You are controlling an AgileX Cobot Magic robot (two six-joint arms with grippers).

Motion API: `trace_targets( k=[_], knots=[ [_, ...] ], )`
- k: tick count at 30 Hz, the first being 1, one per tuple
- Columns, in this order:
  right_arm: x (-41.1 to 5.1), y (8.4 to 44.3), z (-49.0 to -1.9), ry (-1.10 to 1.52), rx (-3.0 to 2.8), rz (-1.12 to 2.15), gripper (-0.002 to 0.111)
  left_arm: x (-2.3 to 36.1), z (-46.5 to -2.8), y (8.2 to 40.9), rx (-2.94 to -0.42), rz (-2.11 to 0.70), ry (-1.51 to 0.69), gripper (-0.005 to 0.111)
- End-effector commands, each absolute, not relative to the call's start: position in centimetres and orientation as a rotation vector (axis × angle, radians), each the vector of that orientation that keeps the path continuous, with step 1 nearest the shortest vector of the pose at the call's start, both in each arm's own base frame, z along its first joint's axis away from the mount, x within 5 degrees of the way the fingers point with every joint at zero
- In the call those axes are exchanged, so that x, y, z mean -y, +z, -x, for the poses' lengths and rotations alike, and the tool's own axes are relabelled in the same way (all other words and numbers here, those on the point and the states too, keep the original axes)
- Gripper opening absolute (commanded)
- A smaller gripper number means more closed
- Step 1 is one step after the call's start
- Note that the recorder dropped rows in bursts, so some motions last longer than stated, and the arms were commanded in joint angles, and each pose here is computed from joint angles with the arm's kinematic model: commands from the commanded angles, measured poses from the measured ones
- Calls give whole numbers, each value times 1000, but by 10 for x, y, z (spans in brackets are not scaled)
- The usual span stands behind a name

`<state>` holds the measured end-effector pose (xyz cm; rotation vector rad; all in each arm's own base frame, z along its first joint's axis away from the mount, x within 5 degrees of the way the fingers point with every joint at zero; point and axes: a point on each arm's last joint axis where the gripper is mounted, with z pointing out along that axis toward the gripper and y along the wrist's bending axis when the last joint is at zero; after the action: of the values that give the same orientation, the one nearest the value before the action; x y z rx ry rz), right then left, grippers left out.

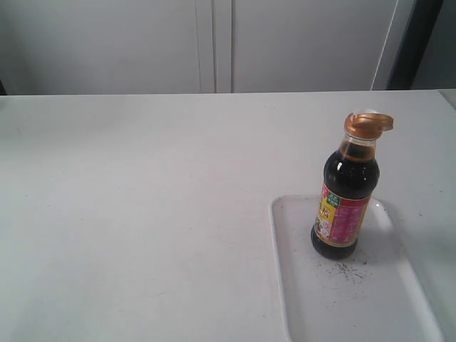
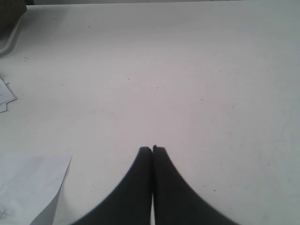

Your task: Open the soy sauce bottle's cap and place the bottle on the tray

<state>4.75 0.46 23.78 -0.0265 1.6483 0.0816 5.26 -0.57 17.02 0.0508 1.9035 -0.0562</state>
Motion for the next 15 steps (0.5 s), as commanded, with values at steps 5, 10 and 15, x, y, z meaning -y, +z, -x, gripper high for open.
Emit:
trace_targets(
  k=[5, 10, 15],
  knots=[
    [-4, 213, -51, 89, -1712, 7, 0, 6, -52, 169, -1899, -40, -67, 0],
    [-3, 199, -53, 80, -1738, -5, 0, 6, -52, 169, -1899, -40, -67, 0],
    [-3, 188, -55, 69, -1760, -3, 0, 6, -52, 169, -1899, -40, -67, 0]
  ],
)
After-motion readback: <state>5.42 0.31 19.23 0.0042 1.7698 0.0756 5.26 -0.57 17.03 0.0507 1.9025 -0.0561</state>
